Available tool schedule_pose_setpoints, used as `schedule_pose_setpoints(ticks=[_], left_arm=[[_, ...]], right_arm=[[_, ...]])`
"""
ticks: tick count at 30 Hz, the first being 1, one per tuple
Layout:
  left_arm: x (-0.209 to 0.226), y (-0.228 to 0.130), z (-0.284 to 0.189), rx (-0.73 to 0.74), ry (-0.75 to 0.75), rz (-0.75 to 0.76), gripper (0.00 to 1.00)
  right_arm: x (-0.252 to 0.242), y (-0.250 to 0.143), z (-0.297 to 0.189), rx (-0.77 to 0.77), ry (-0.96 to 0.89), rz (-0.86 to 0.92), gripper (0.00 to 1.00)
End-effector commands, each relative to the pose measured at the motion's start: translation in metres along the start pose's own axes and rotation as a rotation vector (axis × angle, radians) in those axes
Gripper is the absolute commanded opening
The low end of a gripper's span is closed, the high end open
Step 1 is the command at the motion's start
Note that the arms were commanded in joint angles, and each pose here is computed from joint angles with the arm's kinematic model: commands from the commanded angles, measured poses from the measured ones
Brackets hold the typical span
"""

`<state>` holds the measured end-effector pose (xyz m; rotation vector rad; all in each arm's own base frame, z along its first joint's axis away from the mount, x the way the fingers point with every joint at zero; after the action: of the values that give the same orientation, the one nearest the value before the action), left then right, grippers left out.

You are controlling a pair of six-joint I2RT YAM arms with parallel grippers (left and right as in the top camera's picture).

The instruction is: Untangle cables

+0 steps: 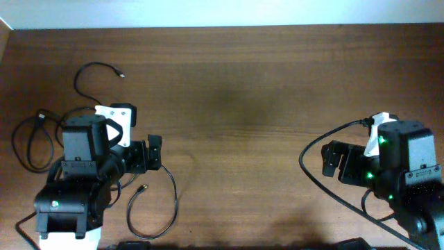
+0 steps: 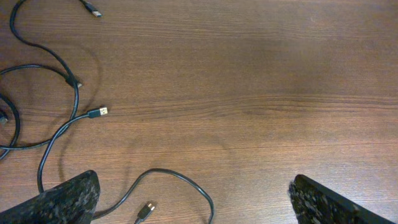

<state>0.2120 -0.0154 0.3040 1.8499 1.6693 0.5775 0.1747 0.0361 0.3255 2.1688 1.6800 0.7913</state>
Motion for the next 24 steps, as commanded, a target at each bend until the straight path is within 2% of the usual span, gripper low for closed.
schedule_pose_setpoints(ticks=[1, 5, 11, 15, 20, 24], left_arm=[[-0.002, 0.003, -0.005, -0.019, -0.006, 0.022, 0.99], [-0.002, 0.003, -0.005, -0.019, -0.006, 0.022, 0.99], [-0.002, 0.003, -0.005, -0.019, -0.006, 0.022, 0.99], [-0.002, 0.003, -0.005, -0.019, -0.006, 0.022, 0.99], [-0.002, 0.003, -0.005, -0.019, -0.006, 0.022, 0.99], [-0.002, 0.003, -0.005, -0.019, -0.006, 0.022, 0.99]], right_arm=[[0.002, 0.005, 0.005, 0.010, -0.016, 0.001, 0.98], [0.006, 0.011, 0.035, 0.113, -0.068, -0.003, 0.98], [0.016, 0.024, 0.069, 0.180, -0.077, -0.002, 0.98], [0.017, 0.026, 0.066, 0.169, -0.071, -0.002, 0.98], [0.022, 0.036, 0.038, 0.140, -0.052, -0.001, 0.98], [0.020, 0.028, 0.018, 0.195, -0.057, 0.001, 0.98]])
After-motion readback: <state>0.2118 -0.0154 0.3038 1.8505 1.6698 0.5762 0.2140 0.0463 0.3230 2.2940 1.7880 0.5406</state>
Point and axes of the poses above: each gripper's point midway between its finger pads, its own z axis out along the fingers, its own x axis along the line the jaws close on, y = z × x, the point moved 6 cm from there along -z, back along the fingers, and after that the axes turned 4 degrees about z, right-handed, at the moved point
